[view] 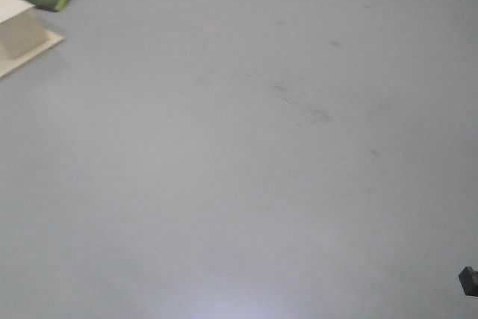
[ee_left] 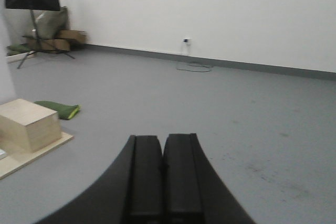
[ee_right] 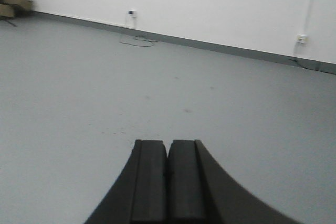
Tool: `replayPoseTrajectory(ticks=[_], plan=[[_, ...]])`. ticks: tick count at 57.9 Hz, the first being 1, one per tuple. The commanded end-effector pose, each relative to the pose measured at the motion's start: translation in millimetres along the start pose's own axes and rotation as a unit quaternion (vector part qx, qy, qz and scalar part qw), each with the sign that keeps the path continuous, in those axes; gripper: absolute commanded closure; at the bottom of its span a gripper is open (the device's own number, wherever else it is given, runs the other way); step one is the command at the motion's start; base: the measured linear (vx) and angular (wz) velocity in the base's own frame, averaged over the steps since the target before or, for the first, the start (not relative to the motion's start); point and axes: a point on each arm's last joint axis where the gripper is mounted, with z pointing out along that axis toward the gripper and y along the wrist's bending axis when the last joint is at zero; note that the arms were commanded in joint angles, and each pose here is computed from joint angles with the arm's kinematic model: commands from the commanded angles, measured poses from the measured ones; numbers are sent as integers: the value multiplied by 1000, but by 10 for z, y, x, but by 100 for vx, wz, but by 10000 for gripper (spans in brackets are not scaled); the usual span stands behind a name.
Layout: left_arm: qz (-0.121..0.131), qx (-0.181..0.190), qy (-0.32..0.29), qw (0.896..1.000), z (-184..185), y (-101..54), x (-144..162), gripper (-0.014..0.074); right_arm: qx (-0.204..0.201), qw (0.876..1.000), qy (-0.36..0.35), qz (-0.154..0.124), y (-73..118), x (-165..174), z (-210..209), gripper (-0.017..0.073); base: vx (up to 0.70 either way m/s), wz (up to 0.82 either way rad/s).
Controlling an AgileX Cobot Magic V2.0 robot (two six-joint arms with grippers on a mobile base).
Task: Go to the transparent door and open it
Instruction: 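Drive the base forward up to the glass sliding door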
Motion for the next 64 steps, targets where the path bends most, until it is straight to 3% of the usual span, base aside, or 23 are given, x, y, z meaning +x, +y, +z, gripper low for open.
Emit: replayPoseTrajectory(ticks=[1,64], plan=[[-7,5,-32,999,2,-7,26,599,-1,999,-41,-6,4,-34,-3,567,65,85],[-7,5,-32,999,2,-7,26,599,-1,999,-41,-6,4,-34,-3,567,66,71]])
